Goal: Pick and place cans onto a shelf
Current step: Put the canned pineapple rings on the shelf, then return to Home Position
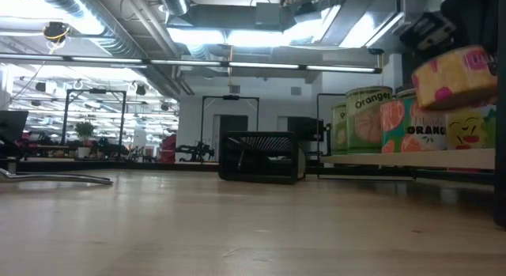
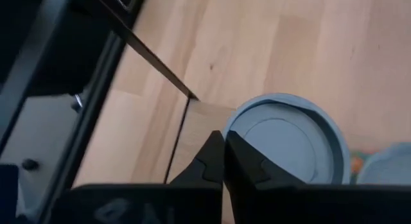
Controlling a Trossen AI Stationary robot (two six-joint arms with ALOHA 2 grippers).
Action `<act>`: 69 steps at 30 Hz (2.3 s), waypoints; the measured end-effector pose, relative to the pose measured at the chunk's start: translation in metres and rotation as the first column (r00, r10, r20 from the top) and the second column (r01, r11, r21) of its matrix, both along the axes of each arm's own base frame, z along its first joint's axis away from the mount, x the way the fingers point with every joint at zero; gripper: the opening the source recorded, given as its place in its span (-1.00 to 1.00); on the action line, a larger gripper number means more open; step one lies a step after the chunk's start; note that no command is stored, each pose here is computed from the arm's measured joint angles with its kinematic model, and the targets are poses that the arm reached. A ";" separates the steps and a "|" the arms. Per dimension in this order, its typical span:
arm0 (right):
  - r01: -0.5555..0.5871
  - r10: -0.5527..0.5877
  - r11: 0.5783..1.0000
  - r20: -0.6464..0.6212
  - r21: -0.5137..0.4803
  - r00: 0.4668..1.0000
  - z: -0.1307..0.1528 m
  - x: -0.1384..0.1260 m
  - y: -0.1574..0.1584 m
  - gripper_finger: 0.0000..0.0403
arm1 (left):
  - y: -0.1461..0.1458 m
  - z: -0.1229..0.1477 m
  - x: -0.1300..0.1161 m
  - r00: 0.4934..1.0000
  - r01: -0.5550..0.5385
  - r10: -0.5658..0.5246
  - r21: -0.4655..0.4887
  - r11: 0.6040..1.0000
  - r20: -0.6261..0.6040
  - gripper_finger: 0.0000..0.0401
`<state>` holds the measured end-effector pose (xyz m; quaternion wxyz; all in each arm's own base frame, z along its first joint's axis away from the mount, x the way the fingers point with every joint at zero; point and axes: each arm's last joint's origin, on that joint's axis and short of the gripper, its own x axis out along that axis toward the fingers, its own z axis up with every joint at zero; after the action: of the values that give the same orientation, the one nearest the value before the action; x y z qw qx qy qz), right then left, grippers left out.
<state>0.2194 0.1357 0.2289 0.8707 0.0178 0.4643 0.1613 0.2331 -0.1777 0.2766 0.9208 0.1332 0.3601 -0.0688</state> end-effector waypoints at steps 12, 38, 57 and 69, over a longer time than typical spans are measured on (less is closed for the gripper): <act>-0.070 0.070 0.998 0.070 0.003 0.995 -0.027 -0.008 -0.005 -0.96 | 0.000 0.000 0.000 1.000 0.000 0.000 -0.003 1.000 0.003 -0.96; -0.057 0.056 0.998 0.045 0.017 0.997 -0.027 -0.009 -0.005 -0.76 | -0.001 0.001 0.001 1.000 -0.007 0.007 -0.016 1.000 0.007 -0.96; -0.085 0.084 0.996 0.074 0.007 0.994 -0.023 -0.007 -0.004 -0.68 | 0.000 0.007 0.007 0.994 -0.059 0.063 -0.045 0.997 0.094 -0.96; -0.210 0.220 0.974 0.128 -0.091 0.967 0.052 0.004 0.003 -0.67 | 0.020 0.039 0.035 0.913 -0.097 0.112 -0.060 0.994 0.392 -0.96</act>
<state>0.2235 0.1383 0.2813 0.8780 -0.0773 0.4083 0.2376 0.2678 -0.1580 0.3156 0.9792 0.1070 0.1721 0.0019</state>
